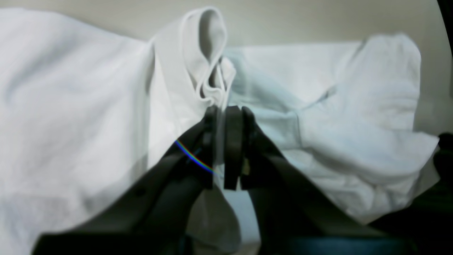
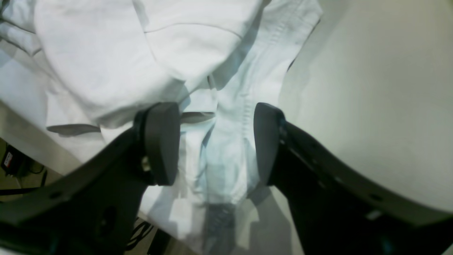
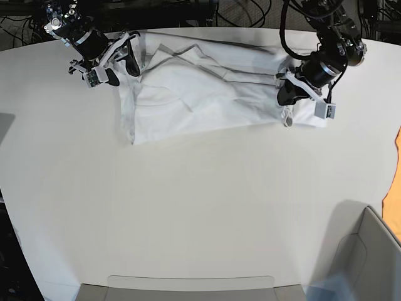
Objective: Fold the T-shirt properly
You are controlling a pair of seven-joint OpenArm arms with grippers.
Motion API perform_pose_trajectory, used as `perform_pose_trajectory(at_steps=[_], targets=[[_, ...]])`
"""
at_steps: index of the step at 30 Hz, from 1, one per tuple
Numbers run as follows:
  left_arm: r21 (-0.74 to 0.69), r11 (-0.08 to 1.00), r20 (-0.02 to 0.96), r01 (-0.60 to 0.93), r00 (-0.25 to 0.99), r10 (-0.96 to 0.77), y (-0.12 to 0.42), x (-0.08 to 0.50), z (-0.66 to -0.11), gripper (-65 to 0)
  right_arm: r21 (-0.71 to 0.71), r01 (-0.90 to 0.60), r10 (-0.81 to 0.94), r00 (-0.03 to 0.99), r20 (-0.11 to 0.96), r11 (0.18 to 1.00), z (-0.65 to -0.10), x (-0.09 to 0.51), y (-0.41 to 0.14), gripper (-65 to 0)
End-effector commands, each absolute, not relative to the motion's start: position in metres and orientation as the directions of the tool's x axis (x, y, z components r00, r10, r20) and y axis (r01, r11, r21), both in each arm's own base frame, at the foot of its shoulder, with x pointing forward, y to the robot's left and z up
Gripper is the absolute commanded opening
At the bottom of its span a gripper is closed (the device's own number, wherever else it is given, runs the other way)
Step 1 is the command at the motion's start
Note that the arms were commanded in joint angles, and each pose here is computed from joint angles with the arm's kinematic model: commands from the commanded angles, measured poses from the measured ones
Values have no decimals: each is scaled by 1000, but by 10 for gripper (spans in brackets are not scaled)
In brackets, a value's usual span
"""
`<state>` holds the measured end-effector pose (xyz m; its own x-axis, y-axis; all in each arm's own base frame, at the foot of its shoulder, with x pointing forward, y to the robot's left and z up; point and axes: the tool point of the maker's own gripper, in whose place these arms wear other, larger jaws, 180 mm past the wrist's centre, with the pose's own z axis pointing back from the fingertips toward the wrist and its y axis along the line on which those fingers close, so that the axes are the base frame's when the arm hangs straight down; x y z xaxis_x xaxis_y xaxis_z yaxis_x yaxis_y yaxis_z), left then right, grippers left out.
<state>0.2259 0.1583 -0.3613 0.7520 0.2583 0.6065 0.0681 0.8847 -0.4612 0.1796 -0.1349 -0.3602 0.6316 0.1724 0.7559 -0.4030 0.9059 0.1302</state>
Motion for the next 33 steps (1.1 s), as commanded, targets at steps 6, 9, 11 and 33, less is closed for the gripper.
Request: perform_pose_trajectory(at_steps=[6, 9, 11, 33], targets=[[-475, 874, 638, 97, 723, 266, 153, 234, -350, -650, 127, -414, 166, 602, 781, 901, -350, 184, -133, -318], [-489, 859, 630, 153, 743, 226, 132, 233, -351, -650, 127, -414, 166, 602, 781, 901, -350, 184, -133, -318], [-496, 851, 628, 174, 748, 213, 123, 233, -351, -650, 128, -413, 166, 603, 780, 902, -351, 184, -134, -318], [-568, 812, 630, 137, 707, 321, 137, 229, -340, -471, 232, -389, -55, 416, 908, 891, -296, 212, -112, -318]])
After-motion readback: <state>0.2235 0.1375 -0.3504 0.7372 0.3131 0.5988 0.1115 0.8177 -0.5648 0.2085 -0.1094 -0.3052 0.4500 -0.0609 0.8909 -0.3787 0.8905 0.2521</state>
